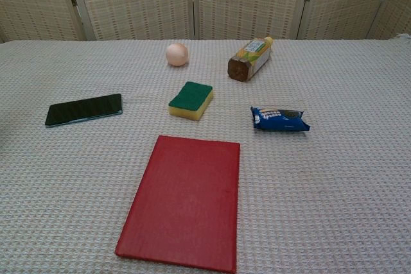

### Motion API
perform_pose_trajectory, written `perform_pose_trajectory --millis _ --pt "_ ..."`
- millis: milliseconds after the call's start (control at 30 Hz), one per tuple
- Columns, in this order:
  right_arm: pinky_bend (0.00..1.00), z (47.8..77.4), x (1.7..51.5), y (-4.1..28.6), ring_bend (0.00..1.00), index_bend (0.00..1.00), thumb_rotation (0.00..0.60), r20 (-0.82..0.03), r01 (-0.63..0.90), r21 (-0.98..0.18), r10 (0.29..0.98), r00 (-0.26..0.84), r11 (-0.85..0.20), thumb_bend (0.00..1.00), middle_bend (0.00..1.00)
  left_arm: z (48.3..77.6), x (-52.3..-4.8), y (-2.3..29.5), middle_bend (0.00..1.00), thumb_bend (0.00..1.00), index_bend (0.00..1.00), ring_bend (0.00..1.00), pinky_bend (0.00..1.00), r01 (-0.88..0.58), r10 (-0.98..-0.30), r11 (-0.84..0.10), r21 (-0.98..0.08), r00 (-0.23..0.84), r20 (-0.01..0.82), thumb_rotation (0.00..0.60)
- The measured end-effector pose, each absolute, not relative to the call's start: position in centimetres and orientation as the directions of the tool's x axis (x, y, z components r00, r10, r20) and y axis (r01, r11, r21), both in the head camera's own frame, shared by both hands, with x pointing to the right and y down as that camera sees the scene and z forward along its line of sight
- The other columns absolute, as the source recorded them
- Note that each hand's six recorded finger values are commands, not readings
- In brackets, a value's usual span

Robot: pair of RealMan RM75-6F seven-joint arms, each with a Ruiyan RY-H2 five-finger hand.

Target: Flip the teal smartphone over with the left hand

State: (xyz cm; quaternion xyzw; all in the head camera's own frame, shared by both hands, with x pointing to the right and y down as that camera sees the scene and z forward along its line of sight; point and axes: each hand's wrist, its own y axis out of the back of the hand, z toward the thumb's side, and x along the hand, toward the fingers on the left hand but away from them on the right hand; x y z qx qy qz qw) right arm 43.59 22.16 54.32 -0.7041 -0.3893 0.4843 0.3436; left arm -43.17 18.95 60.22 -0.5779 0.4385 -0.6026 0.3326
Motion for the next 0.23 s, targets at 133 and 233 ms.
perform_pose_trajectory --millis 133,233 --pt "0.09 54.5 43.2 21.9 0.12 0.11 0.6 -0.414 0.218 -0.858 0.878 0.241 -0.465 0.11 0.2 58.9 -44.1 21.3 0.12 0.32 0.14 0.08 0.19 -0.085 -0.917 -0.373 -0.924 -0.117 0.381 0.6" --pt "0.09 54.6 42.9 21.8 0.12 0.11 0.6 -0.418 0.221 -0.855 0.875 0.245 -0.47 0.11 0.2 58.3 -44.5 22.2 0.12 0.32 0.15 0.08 0.19 -0.064 -0.926 -0.358 -0.932 -0.105 0.363 0.6"
